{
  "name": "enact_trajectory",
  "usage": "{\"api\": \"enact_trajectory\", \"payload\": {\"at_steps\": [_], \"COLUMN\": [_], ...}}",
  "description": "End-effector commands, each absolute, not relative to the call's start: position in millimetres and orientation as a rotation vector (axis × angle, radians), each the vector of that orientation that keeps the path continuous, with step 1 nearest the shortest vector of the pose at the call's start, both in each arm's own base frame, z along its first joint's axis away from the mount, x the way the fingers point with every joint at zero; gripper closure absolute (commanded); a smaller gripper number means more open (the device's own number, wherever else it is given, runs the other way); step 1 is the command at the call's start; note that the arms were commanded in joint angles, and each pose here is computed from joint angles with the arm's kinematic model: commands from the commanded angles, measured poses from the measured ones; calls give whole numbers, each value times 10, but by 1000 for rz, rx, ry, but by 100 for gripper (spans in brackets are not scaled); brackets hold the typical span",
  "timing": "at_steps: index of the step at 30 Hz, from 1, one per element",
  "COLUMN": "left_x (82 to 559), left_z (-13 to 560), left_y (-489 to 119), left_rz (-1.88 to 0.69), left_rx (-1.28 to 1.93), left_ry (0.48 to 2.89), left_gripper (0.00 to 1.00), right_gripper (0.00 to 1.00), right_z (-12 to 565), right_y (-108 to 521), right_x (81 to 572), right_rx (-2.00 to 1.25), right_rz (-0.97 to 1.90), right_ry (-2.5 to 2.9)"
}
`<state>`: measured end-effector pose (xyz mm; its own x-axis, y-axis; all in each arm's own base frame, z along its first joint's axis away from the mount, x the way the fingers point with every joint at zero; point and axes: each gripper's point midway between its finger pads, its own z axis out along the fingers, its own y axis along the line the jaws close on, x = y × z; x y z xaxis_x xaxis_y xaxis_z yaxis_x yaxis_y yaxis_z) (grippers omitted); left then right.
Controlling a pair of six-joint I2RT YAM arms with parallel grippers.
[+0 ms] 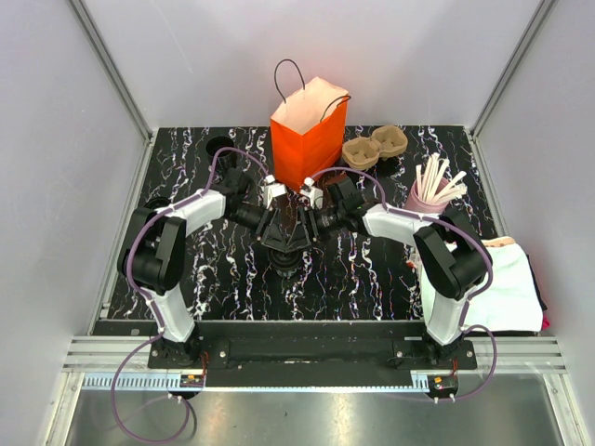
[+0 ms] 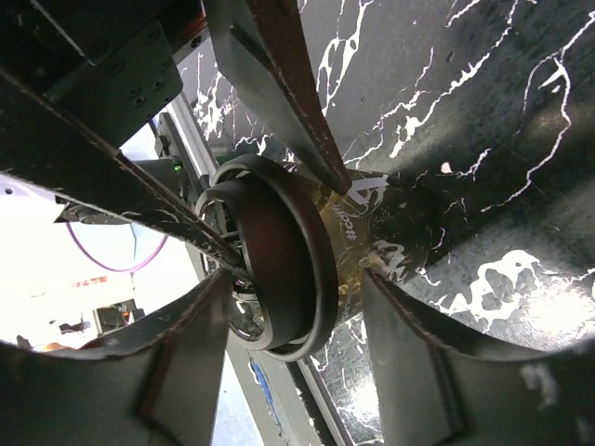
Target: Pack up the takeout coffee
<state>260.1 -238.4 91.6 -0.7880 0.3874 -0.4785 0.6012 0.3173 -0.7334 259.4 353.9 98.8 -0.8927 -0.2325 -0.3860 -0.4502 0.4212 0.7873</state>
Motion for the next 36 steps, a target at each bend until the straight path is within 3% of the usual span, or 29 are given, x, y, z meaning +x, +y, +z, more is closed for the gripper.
{"api": "enact_trajectory", "payload": {"at_steps": [1, 7, 11, 16, 24, 31, 36], "left_x": [2746, 2763, 2777, 2782, 2811, 2955, 3093], "left_z": [301, 325, 335, 328, 359, 514, 741], "left_y": [-2079, -2061, -2052, -2054, -2058, -2072, -2116], "left_rz": [-1049, -1044, -1042, -1047, -1034, -1096, -1226], "left_rx": [990, 973, 967, 960, 953, 892, 822], "left_ry": [2514, 2506, 2500, 2500, 2490, 2448, 2387], "left_gripper": [54, 55, 55, 56, 53, 40, 35], "right_gripper": [44, 52, 42, 44, 69, 77, 81], "right_z": [988, 972, 1016, 1020, 972, 958, 938], "right_y": [3607, 3642, 3639, 3621, 3610, 3606, 3595], "right_x": [2593, 2484, 2416, 2377, 2331, 2318, 2314], "right_rx": [-624, -669, -715, -739, -764, -772, -781], "right_rz": [1391, 1404, 1417, 1413, 1417, 1422, 1413], "right_ry": [2429, 2437, 2425, 2424, 2435, 2436, 2436]}}
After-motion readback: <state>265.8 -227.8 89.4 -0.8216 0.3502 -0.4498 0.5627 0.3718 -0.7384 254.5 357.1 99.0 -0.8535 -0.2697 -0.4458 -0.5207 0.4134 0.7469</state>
